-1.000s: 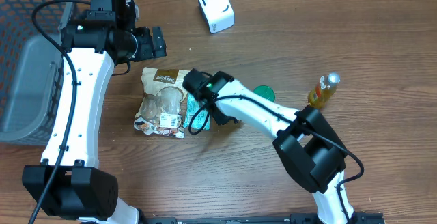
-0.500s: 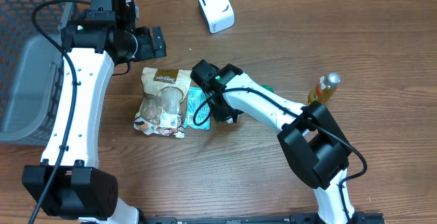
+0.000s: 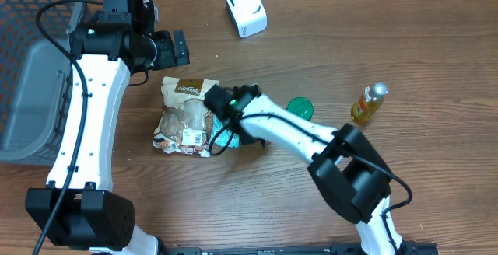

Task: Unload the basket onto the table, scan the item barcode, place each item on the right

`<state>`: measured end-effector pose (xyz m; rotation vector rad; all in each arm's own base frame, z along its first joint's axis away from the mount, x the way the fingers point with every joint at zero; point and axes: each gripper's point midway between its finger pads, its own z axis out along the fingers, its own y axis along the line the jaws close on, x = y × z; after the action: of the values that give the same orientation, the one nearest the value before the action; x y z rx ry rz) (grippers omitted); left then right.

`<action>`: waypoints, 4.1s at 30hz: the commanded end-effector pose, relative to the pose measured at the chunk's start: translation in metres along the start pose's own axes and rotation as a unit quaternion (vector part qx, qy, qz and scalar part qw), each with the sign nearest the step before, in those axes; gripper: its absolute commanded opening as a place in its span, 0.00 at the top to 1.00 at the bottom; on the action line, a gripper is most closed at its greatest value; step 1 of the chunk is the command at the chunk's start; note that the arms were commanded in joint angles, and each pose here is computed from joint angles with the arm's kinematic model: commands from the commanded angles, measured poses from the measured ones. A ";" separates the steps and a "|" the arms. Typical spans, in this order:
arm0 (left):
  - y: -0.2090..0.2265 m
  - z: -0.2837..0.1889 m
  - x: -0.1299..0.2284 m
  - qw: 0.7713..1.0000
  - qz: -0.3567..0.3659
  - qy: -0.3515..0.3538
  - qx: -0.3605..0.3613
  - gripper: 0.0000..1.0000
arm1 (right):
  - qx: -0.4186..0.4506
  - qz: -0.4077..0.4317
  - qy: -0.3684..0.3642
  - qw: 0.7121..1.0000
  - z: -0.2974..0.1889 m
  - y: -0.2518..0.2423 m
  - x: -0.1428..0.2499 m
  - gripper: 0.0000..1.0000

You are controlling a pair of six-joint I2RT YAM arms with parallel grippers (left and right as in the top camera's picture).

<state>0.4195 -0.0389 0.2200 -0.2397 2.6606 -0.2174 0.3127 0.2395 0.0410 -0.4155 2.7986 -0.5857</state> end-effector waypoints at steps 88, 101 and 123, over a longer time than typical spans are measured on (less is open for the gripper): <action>-0.002 -0.003 -0.004 1.000 0.005 -0.005 0.006 0.00 | -0.067 0.051 -0.022 0.996 -0.007 0.029 -0.008 0.68; -0.002 -0.003 -0.004 1.000 0.005 -0.005 0.006 0.00 | -0.078 0.058 -0.034 0.995 -0.018 0.031 -0.019 0.56; -0.002 -0.003 -0.004 1.000 0.005 -0.005 0.006 0.00 | -0.121 0.084 -0.030 0.989 -0.042 0.024 -0.042 0.56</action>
<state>0.4195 -0.0389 0.2200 -0.2397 2.6606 -0.2174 0.3207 0.2946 0.0595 -0.2926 2.8315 -0.2383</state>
